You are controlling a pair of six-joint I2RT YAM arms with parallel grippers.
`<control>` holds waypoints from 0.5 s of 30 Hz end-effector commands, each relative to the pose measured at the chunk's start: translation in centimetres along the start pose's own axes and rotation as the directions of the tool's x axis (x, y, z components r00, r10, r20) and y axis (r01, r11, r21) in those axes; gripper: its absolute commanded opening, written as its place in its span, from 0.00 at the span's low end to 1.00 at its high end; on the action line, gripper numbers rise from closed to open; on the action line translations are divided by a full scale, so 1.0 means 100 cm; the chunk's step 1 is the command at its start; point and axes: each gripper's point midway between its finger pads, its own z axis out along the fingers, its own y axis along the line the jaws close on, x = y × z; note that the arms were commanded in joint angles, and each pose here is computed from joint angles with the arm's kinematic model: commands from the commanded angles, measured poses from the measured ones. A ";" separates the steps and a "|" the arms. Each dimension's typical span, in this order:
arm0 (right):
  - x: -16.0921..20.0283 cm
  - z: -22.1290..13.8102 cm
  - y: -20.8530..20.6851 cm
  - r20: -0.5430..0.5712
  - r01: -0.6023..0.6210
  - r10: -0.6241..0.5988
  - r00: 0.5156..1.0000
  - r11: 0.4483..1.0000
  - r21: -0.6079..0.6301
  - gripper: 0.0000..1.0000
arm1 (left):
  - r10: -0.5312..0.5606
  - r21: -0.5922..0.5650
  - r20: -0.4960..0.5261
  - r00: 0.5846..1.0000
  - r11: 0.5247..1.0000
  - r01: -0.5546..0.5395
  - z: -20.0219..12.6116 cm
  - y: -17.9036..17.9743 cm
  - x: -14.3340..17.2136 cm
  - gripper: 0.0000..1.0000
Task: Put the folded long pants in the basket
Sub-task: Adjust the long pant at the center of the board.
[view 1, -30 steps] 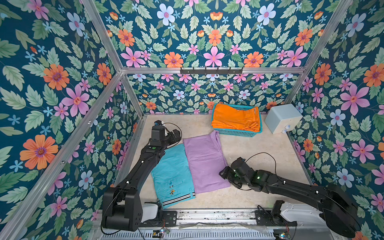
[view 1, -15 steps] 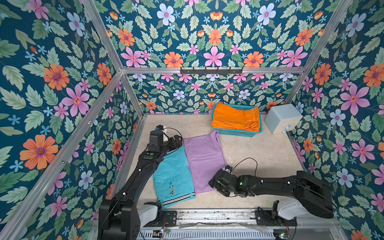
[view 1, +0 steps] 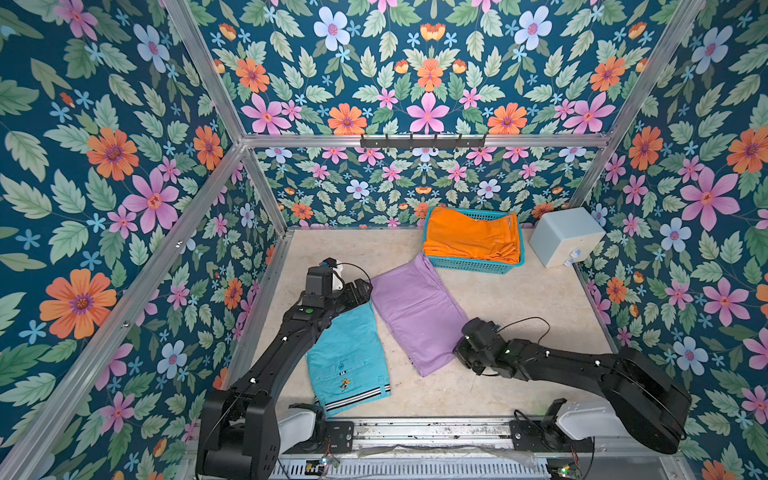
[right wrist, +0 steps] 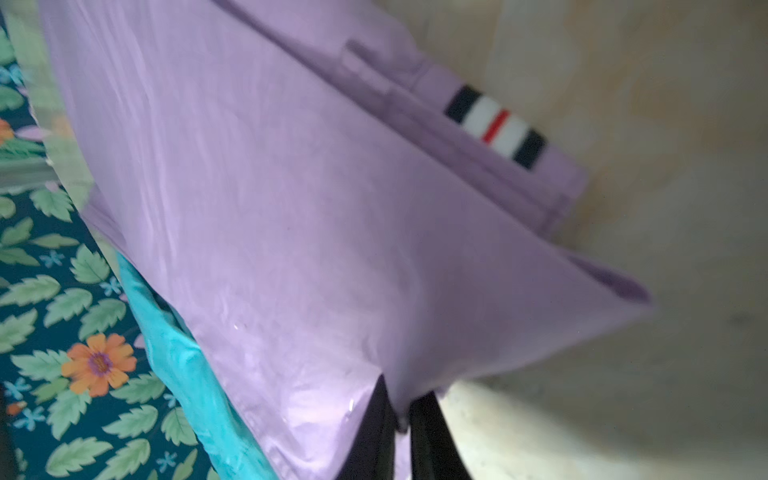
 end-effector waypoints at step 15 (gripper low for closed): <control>-0.100 -0.065 -0.066 0.076 -0.001 -0.010 0.997 0.989 0.147 0.73 | 0.136 0.010 -0.215 0.967 0.990 -0.137 0.060 -0.028 0.043 0.90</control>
